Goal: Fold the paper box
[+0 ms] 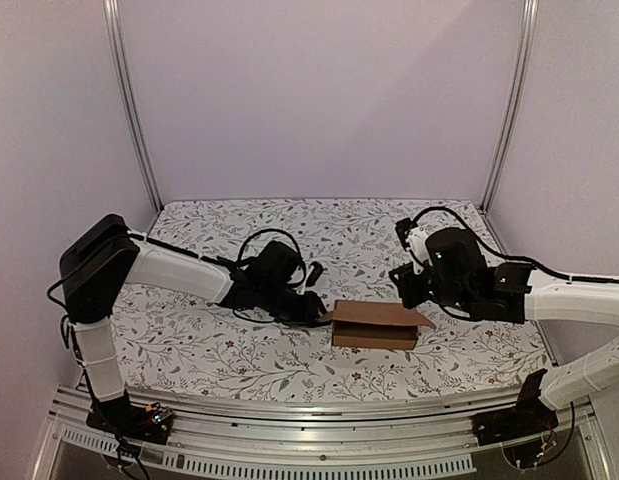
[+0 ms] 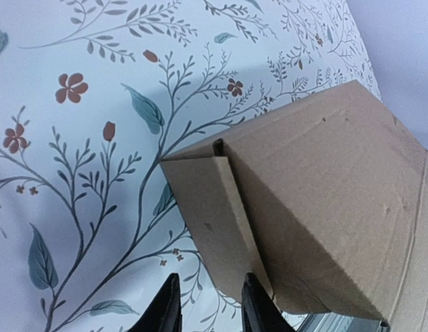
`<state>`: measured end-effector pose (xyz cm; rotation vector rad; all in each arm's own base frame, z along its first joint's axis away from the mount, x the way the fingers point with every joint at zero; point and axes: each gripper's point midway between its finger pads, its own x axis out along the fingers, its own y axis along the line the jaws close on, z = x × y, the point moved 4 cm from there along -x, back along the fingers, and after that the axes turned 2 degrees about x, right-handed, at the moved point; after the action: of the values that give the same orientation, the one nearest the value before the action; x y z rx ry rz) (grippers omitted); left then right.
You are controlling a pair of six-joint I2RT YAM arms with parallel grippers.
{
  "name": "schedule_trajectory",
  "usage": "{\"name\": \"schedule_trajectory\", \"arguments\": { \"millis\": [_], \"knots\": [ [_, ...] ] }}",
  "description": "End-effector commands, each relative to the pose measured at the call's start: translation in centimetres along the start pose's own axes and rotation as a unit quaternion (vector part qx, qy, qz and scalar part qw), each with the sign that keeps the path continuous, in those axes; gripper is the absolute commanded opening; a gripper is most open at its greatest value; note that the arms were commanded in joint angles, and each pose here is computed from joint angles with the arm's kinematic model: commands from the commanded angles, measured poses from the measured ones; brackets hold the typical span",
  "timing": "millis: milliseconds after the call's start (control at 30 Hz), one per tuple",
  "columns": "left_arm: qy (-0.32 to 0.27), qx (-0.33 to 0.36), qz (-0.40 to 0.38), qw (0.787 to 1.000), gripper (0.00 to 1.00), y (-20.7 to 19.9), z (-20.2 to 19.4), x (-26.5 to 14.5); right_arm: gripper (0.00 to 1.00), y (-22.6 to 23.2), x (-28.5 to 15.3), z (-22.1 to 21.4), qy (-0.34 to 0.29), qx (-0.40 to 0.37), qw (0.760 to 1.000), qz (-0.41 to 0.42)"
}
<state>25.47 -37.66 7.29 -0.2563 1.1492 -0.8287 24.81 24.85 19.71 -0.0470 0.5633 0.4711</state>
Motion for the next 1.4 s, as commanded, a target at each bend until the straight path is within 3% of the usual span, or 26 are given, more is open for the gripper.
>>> {"name": "schedule_trajectory", "arguments": {
  "millis": [0,333,567,733,1000,1367],
  "knots": [
    [0.021,0.002,0.018,1.0,0.29,0.6,-0.8,0.8,0.17,-3.9,-2.7,-2.0,0.021,-0.017,0.997,-0.067],
    [0.016,0.01,0.025,1.0,0.29,0.2,-0.4,0.1,0.18,-8.3,-5.1,-8.2,0.052,0.07,0.991,-0.104],
    [0.007,0.014,0.02,1.0,0.29,-0.4,0.2,-0.7,0.15,-8.6,-4.0,-11.0,0.082,0.149,0.983,-0.062],
    [0.003,0.015,0.007,1.0,0.29,-1.0,0.5,-1.0,0.15,-8.2,-3.2,-11.4,0.085,0.193,0.977,-0.011],
    [-0.005,0.018,0.013,1.0,0.3,-0.9,1.0,-1.8,0.28,-7.1,-2.3,-11.6,0.089,0.231,0.968,0.042],
    [0.001,0.022,-0.029,0.999,0.3,-2.2,1.0,-1.4,0.29,-6.8,-1.1,-12.0,0.1,0.252,0.961,0.057]
  ]
}}
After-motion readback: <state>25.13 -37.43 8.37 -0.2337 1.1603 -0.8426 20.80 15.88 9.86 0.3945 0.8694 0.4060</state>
